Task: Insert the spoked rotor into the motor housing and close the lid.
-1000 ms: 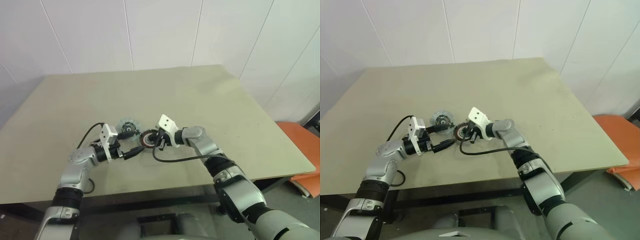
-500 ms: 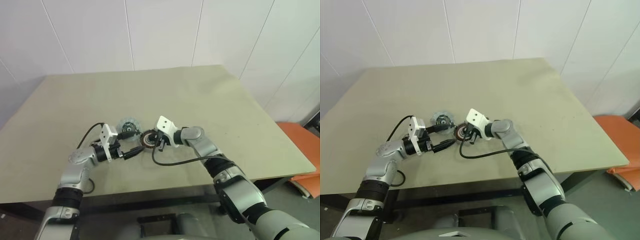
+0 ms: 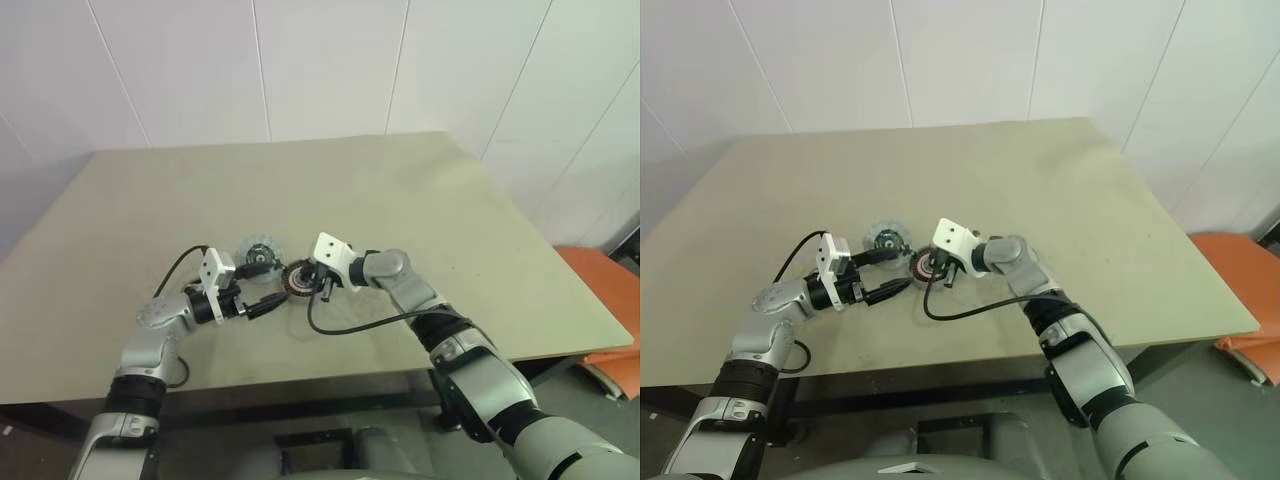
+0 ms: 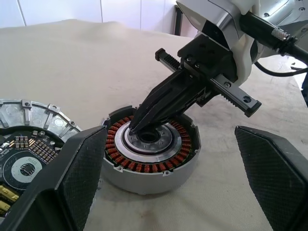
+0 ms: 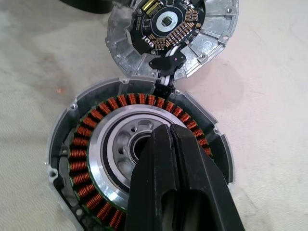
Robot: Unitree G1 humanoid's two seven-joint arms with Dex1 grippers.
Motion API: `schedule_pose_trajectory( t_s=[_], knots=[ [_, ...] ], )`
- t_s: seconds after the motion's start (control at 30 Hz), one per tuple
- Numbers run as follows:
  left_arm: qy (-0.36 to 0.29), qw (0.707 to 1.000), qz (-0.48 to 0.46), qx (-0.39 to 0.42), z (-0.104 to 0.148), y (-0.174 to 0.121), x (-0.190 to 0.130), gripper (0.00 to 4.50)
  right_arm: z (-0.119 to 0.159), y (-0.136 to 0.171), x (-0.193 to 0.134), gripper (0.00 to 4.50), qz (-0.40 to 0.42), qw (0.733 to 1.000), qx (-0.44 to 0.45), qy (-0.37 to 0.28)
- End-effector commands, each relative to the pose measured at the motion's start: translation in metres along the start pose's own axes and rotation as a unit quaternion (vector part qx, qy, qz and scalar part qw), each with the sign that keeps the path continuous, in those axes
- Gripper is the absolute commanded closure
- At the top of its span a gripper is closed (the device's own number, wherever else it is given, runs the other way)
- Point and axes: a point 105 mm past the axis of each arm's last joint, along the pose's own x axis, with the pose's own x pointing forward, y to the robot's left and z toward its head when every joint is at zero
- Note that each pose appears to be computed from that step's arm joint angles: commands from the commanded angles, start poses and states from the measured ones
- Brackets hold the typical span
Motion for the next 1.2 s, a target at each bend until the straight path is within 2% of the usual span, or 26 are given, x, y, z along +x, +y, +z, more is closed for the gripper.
schedule_pose_trajectory(
  t_s=[0.03,0.37,0.57,0.7,0.8,0.9,1.0,1.2],
  knots=[
    [-0.007,1.000,0.001,0.021,0.009,0.003,-0.001,0.00,-0.041,0.002,-0.009,4.46,0.003,0.997,0.011,0.075],
    [-0.006,1.000,-0.001,0.022,0.010,0.004,0.000,0.00,-0.057,0.011,-0.017,4.46,0.030,0.994,0.021,0.102],
    [-0.005,1.000,-0.001,0.024,0.010,0.004,0.000,0.00,-0.052,0.010,-0.016,4.46,0.030,0.995,0.026,0.092],
    [-0.004,1.000,-0.001,0.024,0.010,0.004,0.000,0.00,-0.029,0.002,-0.012,4.46,0.007,0.998,0.056,0.035],
    [-0.008,1.000,0.000,0.023,0.011,0.004,0.000,0.00,0.009,-0.008,-0.012,4.46,-0.004,0.991,0.117,-0.060],
    [-0.037,0.999,0.007,0.013,0.020,0.006,0.000,0.00,0.044,-0.010,-0.017,4.46,0.021,0.978,0.157,-0.138],
    [-0.053,0.999,0.004,-0.001,0.027,0.006,-0.002,0.00,0.061,-0.008,-0.020,4.46,0.043,0.973,0.156,-0.161],
    [-0.071,0.997,0.010,-0.032,0.034,-0.002,-0.017,0.00,0.069,-0.009,-0.025,4.46,0.056,0.984,0.091,-0.139]
  ],
)
